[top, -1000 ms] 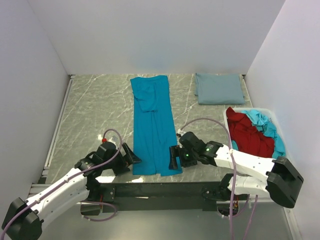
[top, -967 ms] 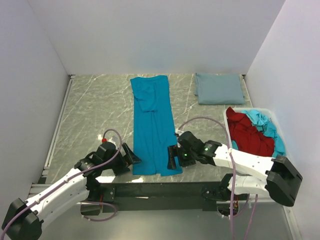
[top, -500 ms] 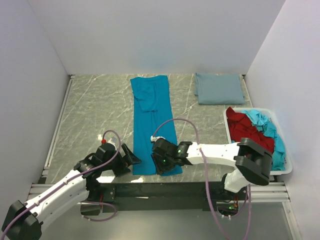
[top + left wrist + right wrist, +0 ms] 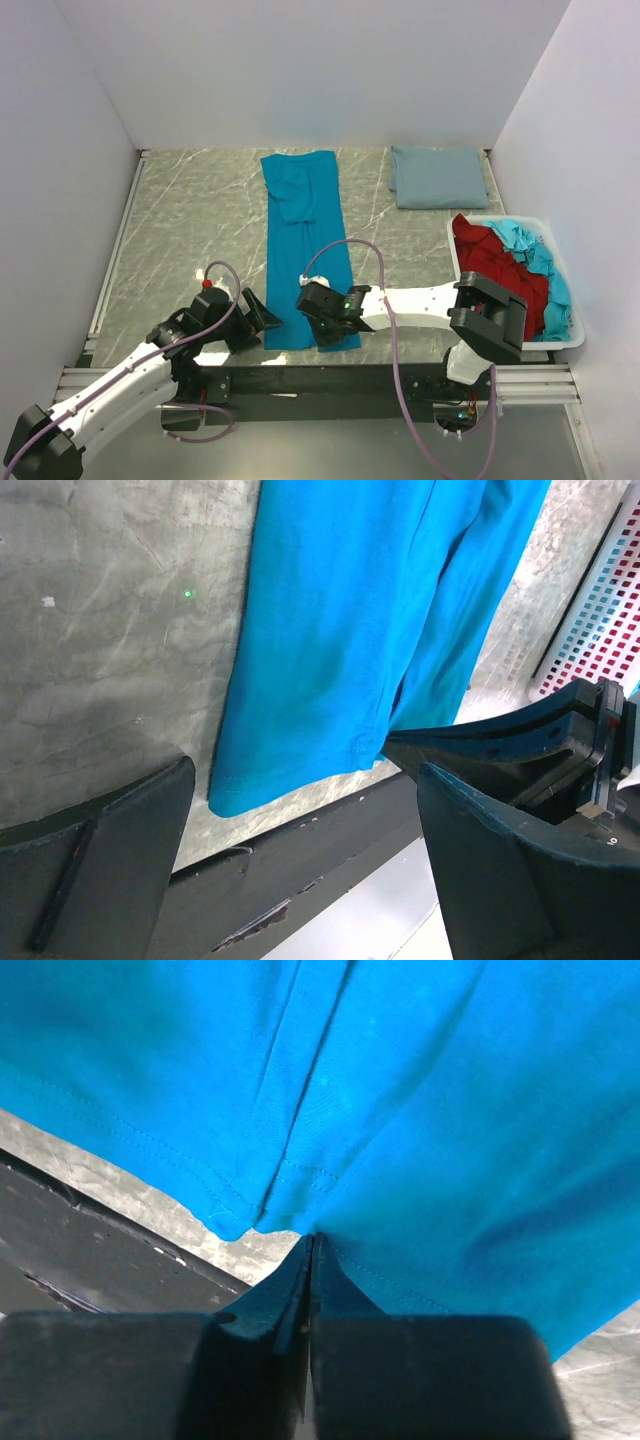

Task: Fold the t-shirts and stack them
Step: Fold the tshirt

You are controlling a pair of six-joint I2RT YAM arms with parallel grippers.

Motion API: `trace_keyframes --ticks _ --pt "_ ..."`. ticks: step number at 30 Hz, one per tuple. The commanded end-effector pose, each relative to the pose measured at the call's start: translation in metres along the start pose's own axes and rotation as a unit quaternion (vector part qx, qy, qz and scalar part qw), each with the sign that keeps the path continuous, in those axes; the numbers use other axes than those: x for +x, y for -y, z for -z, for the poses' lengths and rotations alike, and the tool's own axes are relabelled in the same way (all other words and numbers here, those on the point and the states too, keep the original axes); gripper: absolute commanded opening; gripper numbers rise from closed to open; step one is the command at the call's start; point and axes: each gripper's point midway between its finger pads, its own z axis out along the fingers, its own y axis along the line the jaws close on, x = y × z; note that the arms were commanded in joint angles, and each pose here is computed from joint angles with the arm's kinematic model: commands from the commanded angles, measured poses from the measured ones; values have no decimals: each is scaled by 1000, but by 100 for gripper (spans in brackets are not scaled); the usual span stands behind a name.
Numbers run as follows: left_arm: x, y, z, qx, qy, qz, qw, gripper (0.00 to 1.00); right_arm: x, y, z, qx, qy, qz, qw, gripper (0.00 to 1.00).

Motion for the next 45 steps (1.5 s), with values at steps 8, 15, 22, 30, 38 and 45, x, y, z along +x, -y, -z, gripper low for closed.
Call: trace_keyframes --ticks 8,15,22,30,38,45 --pt "7 -15 0 -21 -9 -2 1000 99 -20 -10 33 4 38 -8 999 0" --pt "7 -15 -1 -21 -12 -3 1000 99 -22 -25 49 -39 43 4 998 0" --pt "9 -17 2 -27 -18 -2 999 99 -23 -44 34 -82 36 20 996 0" --pt "12 -19 2 -35 -27 -3 999 99 -23 -49 10 -87 30 20 996 2" --pt "12 -17 1 -30 -27 -1 999 99 -34 -44 45 -84 71 12 994 52" --pt "12 -18 -2 -27 -29 -4 999 100 -35 20 70 8 106 -43 993 63"
